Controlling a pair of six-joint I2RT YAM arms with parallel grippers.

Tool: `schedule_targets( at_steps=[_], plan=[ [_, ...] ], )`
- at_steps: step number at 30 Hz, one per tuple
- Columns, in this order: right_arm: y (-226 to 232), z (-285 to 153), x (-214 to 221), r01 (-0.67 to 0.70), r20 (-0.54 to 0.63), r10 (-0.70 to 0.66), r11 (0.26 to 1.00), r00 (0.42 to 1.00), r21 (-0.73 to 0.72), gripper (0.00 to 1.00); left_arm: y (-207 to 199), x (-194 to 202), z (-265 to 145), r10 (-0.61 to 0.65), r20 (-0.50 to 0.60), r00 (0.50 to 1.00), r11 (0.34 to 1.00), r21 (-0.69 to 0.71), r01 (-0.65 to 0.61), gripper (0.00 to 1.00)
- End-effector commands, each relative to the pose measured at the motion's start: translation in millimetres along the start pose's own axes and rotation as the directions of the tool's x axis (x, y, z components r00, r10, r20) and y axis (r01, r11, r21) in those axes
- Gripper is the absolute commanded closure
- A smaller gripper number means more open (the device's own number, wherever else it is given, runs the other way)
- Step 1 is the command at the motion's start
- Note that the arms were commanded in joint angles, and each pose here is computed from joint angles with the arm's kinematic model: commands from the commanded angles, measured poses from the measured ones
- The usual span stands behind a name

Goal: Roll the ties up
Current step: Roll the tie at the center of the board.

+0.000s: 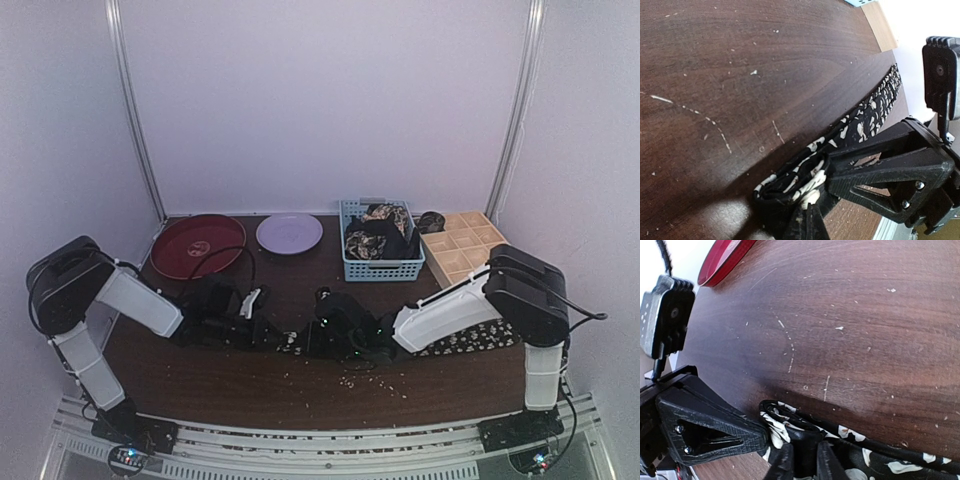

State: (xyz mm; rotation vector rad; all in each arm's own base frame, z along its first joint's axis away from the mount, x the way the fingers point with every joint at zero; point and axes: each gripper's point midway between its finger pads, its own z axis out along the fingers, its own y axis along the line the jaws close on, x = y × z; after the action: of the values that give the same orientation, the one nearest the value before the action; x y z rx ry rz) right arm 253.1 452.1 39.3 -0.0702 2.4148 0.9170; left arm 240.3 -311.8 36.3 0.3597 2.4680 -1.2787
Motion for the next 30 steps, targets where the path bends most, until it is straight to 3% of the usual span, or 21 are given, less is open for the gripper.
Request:
schedule_targets(
  at_steps=[1, 5, 10, 13, 24, 30],
  plan=[
    [-2.5, 5.3, 2.5, 0.017, -0.003, -0.017, 0.999, 1.0, 0.027, 0.84, 1.1, -6.4, 1.6, 0.002, 0.027, 1.0, 1.0, -0.019, -0.002, 1.0],
    [-15.4, 9.2, 11.4, 0.023, -0.021, -0.021, 0.998, 1.0, 0.056, 0.86, 1.0, -10.5, -8.3, -0.01, 0.06, 0.998, 0.998, -0.054, 0.013, 1.0],
    [-24.4, 13.1, 15.5, 0.032, -0.033, -0.03, 0.996, 0.999, 0.083, 0.86, 32.3, -17.1, -24.2, -0.012, 0.099, 0.995, 0.963, -0.267, 0.038, 1.0],
    [-23.9, 15.7, 16.8, 0.044, -0.039, -0.041, 0.996, 0.998, 0.083, 0.86, 45.6, -16.5, -35.3, -0.039, 0.113, 0.993, 0.945, -0.319, 0.073, 1.0],
    [17.4, 37.0, 37.8, 0.04, -0.11, -0.041, 0.999, 0.993, -0.004, 0.87, 77.0, 2.3, -68.7, -0.109, 0.13, 0.986, 0.928, -0.342, 0.147, 1.0],
    [16.5, 38.1, 36.3, 0.053, -0.099, -0.052, 0.999, 0.994, 0.013, 0.85, 60.2, 12.9, -57.7, -0.093, 0.083, 0.992, 0.97, -0.217, 0.109, 1.0]
  ],
)
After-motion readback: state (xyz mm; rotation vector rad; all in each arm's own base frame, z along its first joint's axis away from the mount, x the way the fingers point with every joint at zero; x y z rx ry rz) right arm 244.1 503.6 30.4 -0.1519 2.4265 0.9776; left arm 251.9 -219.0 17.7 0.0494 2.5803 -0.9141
